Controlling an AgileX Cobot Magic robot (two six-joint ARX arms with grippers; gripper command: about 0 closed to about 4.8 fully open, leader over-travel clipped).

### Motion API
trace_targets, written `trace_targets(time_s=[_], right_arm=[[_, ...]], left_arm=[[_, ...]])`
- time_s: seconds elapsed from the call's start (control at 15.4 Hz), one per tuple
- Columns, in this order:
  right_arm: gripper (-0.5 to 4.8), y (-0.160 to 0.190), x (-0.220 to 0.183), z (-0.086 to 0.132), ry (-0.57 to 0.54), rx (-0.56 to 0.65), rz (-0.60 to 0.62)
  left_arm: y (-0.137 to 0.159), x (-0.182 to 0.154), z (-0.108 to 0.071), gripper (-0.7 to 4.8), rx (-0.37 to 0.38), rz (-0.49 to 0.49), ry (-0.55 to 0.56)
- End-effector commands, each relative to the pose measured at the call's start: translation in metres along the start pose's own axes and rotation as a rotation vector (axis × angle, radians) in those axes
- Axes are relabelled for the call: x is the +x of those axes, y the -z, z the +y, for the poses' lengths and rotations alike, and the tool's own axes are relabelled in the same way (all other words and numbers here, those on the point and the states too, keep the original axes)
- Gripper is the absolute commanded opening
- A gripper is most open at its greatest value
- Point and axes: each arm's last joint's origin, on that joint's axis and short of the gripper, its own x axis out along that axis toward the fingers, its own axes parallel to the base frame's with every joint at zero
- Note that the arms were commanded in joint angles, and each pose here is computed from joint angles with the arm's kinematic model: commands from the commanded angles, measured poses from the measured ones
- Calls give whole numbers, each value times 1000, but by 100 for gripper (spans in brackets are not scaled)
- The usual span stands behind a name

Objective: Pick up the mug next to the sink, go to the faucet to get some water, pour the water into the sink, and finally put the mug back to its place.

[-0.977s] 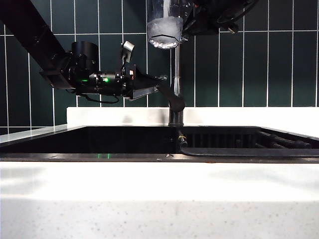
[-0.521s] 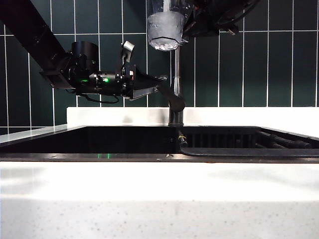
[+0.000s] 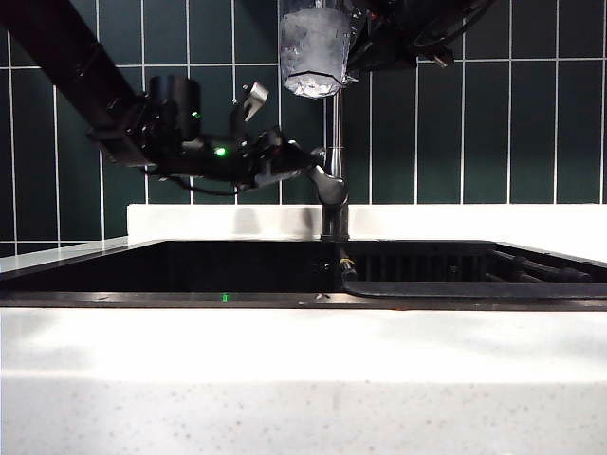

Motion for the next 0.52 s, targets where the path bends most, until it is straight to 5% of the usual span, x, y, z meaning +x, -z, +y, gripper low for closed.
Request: trace_targets(time_s=[0.07, 0.33, 0.52], right_arm=[[-6, -9, -3, 3, -16, -18, -57], [-6, -9, -3, 3, -16, -20, -53], [-6, -10, -4, 2, -10, -26, -56]], left_arm=[[1, -7, 12, 336, -6, -2, -159], [0, -7, 2, 337, 7, 11, 190], [-4, -11, 3, 336, 10, 5, 248]])
